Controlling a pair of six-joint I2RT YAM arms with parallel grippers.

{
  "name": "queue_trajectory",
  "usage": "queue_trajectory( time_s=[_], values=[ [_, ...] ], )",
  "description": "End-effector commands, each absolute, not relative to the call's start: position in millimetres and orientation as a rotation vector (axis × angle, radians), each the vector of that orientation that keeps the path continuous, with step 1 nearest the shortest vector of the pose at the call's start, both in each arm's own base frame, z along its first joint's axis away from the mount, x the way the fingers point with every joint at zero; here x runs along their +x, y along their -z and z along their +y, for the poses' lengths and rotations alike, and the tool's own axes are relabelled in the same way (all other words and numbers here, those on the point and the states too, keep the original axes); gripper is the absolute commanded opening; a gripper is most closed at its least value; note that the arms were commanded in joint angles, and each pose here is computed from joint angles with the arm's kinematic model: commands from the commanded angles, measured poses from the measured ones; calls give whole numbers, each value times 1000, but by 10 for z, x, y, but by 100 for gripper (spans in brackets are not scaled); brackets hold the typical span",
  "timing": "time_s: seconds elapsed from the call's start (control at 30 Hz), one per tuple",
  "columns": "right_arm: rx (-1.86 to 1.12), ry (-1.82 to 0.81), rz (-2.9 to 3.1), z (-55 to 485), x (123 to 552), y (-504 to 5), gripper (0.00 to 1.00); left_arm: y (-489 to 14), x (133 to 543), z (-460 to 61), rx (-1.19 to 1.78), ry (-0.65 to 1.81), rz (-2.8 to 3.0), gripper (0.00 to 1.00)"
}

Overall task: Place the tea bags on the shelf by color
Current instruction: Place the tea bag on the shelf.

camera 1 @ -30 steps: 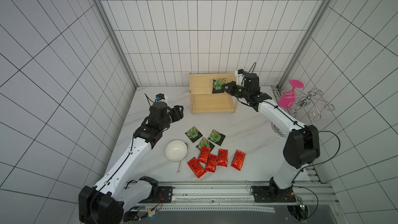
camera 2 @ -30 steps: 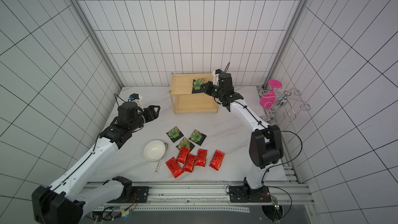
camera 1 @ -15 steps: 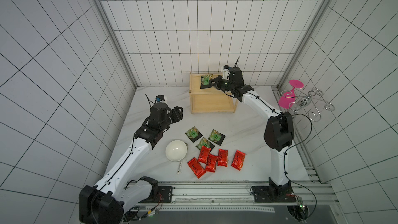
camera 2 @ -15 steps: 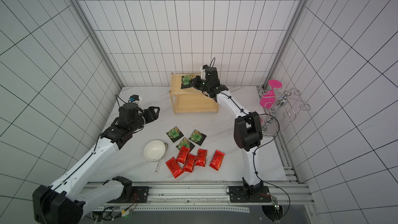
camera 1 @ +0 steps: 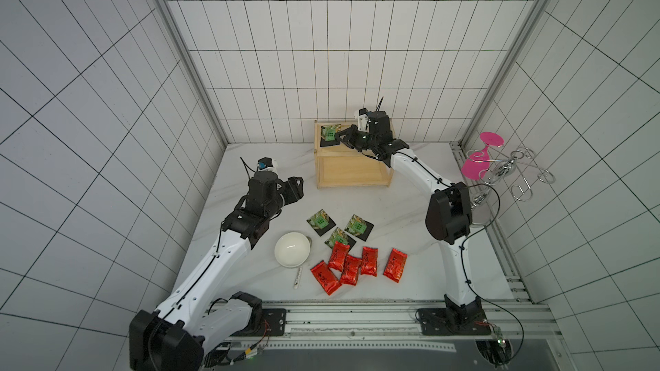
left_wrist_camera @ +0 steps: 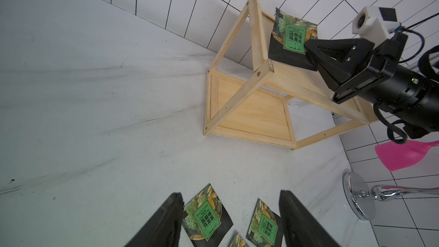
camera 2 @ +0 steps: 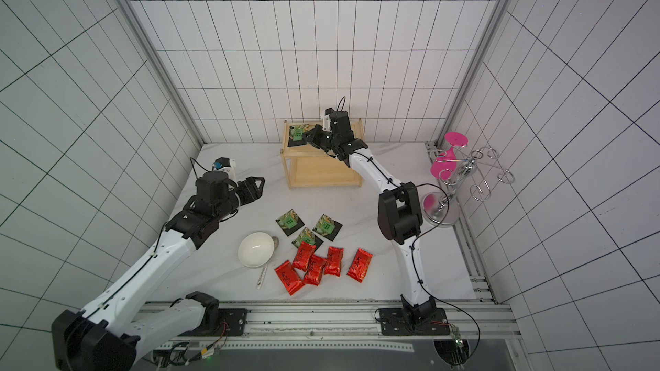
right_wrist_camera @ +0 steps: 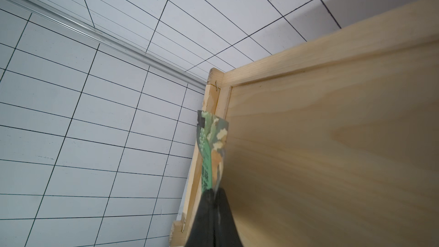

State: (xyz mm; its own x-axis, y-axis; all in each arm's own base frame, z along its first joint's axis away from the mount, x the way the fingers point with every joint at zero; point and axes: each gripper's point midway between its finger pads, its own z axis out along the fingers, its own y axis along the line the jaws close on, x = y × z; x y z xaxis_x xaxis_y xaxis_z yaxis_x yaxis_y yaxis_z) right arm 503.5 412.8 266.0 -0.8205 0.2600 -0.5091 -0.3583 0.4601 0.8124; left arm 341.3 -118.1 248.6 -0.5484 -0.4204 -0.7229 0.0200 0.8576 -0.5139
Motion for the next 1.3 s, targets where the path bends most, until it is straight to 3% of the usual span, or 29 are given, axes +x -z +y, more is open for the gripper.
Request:
queue_trajectory(
  time_s=[0.0, 0.1, 0.53, 0.9, 1.13, 1.27],
  values=[
    [-130, -1390, 2136, 4270, 4962, -2713, 0, -2487, 3383, -1169, -284, 575, 2077, 68],
    [-136, -1354, 2158, 4266, 4975, -2659, 0, -2492, 3385, -1179, -281, 579, 2077, 68],
    [-167, -1182, 2216, 4145, 5121, -2545, 25, -2544, 3361, -1178, -273, 573, 2062, 68],
    [-219, -1110, 2237, 4111, 5100, -2555, 32, -2582, 3332, -1204, -263, 583, 2052, 68],
    [-250, -1048, 2175, 3910, 5083, -3016, 42, -2647, 3291, -1304, -215, 613, 2048, 67],
    [-305, -1016, 2130, 3749, 4815, -3424, 42, -2672, 3213, -1495, -153, 702, 2082, 64]
  ],
)
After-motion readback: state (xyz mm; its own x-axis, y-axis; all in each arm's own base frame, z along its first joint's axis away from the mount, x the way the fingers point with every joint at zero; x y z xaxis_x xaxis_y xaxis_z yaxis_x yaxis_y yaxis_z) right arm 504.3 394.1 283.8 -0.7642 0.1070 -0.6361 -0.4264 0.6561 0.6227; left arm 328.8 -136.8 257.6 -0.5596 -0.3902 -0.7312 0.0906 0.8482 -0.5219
